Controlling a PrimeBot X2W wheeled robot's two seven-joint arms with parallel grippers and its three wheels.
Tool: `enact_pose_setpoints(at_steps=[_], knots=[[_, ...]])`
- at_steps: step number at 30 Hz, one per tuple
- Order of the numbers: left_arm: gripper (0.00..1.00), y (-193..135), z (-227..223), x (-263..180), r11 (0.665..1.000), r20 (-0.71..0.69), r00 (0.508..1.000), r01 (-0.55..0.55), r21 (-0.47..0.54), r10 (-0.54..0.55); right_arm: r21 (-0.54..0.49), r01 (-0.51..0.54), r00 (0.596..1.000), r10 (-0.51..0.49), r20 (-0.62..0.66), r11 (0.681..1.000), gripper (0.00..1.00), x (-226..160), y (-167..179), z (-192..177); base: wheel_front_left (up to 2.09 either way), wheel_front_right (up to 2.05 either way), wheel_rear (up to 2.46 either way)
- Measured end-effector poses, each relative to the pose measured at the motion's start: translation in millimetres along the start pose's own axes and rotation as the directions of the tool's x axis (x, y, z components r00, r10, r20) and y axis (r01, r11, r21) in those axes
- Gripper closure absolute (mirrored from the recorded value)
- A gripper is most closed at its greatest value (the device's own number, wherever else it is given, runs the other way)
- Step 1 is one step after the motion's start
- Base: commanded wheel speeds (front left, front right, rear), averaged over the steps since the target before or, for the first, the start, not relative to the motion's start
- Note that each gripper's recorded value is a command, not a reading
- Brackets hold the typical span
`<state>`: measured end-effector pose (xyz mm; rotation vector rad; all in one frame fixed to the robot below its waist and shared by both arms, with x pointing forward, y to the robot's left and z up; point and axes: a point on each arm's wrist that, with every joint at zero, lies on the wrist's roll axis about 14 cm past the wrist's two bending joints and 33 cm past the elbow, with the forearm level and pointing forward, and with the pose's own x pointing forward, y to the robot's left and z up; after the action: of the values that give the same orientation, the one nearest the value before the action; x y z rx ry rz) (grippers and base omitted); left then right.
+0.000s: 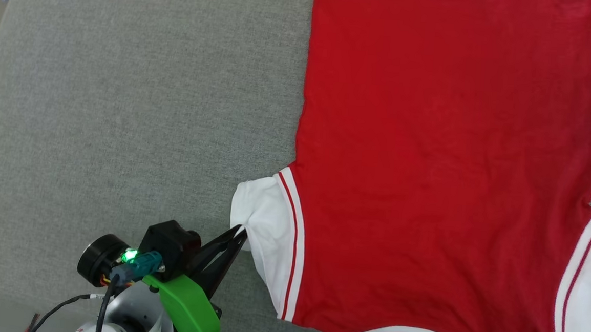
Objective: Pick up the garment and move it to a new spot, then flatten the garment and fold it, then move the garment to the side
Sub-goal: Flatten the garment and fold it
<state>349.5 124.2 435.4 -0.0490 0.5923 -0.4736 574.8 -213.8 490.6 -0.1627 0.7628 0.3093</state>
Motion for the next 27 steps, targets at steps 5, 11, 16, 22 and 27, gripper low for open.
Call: enact_pose_setpoints(at_steps=[5,11,16,22,27], knots=[[1.00,6,-6,5,0.999,-0.024,0.999,-0.027,-0.023,0.027,0.058,0.016,0.995,-0.010,-0.104,0.998,0.00,49,-4,1,0.00,0.00,0.00],[1.00,16,-17,5,0.994,-0.051,0.996,-0.077,-0.071,0.073,0.108,0.009,0.988,0.008,-0.153,0.994,0.00,101,5,5,0.00,0.00,0.00],[1.00,24,-29,3,0.986,-0.073,0.990,-0.127,-0.108,0.119,0.127,-0.001,0.984,0.024,-0.177,0.992,0.00,134,15,3,0.00,0.00,0.00],[1.00,32,-45,2,0.977,-0.113,0.982,-0.167,-0.131,0.152,0.118,-0.014,0.973,0.041,-0.229,0.993,0.00,163,28,-12,0.00,0.00,0.00],[1.00,36,-45,3,0.976,-0.112,0.980,-0.179,-0.128,0.165,0.123,-0.014,0.966,0.045,-0.255,0.992,1.00,170,29,-19,0.00,0.00,0.00]])
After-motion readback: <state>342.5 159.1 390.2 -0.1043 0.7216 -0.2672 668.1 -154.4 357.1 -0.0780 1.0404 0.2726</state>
